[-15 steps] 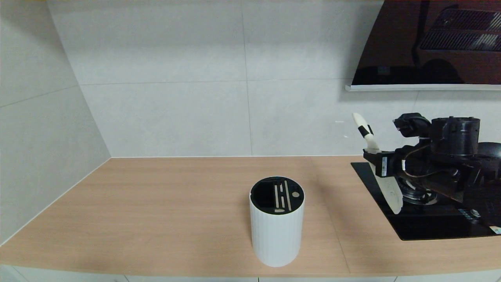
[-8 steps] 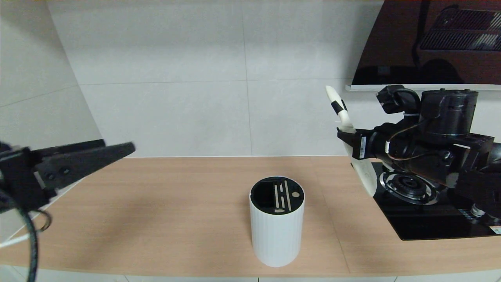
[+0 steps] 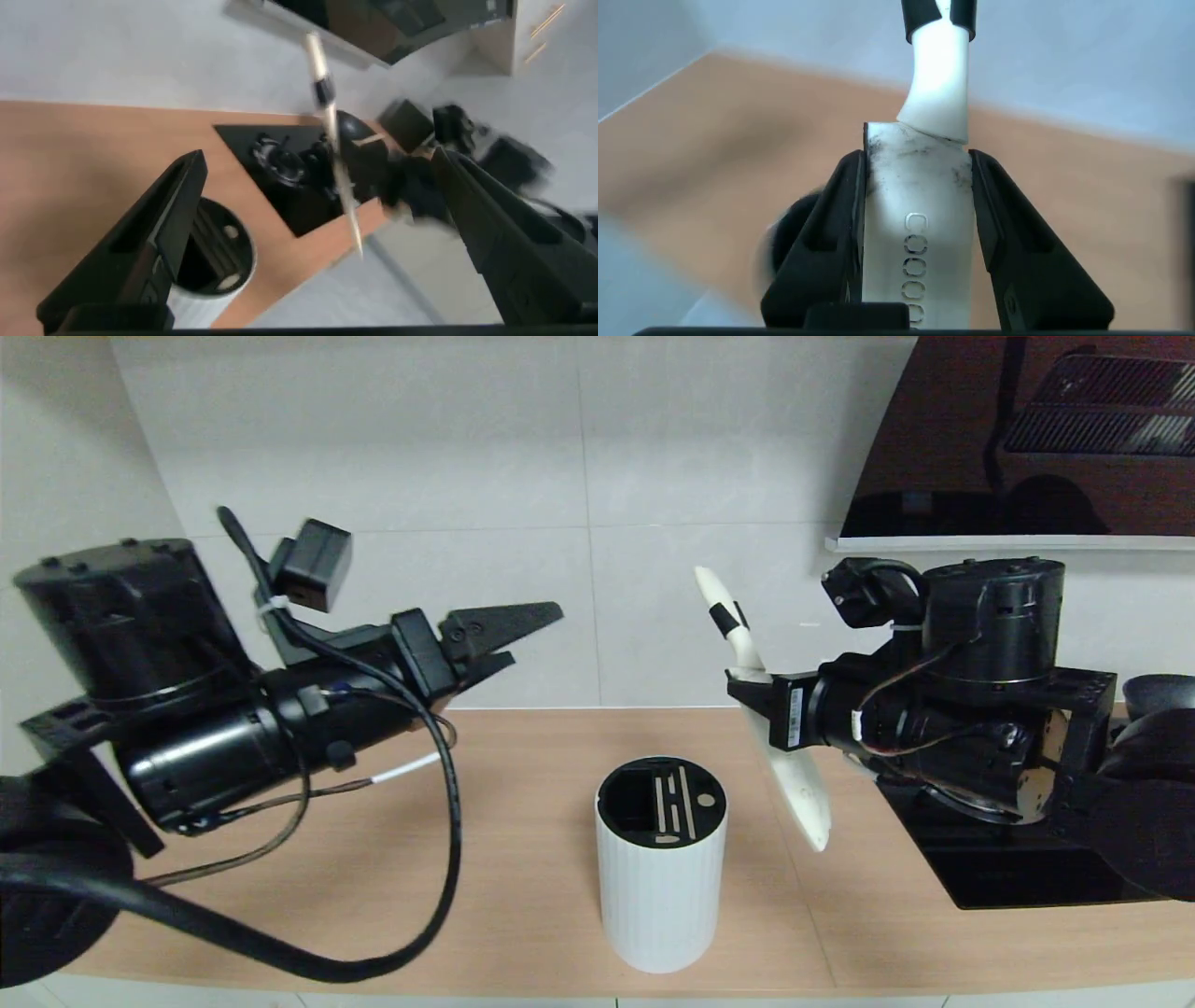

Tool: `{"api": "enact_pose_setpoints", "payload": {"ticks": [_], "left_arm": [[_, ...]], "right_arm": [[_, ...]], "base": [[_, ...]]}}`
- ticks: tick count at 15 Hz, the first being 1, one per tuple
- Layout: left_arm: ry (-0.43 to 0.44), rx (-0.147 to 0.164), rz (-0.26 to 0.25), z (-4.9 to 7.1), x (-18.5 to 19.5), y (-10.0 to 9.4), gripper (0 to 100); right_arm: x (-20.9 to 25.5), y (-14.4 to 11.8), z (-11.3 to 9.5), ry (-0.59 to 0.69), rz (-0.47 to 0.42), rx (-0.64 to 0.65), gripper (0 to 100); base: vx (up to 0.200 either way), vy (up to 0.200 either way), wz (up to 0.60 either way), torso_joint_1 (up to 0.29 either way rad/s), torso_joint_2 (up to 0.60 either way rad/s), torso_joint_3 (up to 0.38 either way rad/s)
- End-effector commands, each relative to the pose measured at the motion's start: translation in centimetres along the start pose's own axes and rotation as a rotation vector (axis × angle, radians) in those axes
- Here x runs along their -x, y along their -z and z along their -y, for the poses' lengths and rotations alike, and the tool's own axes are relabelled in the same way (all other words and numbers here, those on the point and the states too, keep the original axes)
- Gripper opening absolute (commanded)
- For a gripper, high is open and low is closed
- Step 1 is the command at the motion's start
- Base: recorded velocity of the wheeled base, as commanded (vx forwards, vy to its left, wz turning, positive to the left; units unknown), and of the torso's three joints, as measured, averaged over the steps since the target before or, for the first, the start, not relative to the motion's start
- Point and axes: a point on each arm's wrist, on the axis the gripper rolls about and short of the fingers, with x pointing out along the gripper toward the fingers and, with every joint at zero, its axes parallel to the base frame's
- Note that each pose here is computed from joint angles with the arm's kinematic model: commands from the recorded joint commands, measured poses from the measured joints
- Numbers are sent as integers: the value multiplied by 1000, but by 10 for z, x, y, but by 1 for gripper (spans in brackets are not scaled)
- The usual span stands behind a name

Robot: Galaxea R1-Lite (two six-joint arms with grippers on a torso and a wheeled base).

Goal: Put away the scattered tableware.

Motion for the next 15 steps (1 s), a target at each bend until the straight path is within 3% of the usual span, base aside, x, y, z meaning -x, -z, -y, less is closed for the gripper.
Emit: {"api": "enact_pose_setpoints", "payload": {"ticks": [1,3,6,8,15], "left_arm": [[2,36,-69,-13,-28,25,100],[59,49,-19,-14,-38,28,100],[63,63,-25,-14,-52,41,100],[67,68,-42,-7,-59,53,100],[95,48,-10,-3,-59,54,100]], "right_arm": [[5,0,-19,-54,-3,0,0],[6,2,-24,-65,-9,-7,0],[7,8,-38,-84,-22,5,0],[5,18,-51,-105,-49,14,0],[5,26,-65,-107,-62,27,0]], "base": [[0,0,0,0,0,0],[0,0,0,0,0,0],[0,0,0,0,0,0],[0,0,0,0,0,0],[0,0,0,0,0,0]]}}
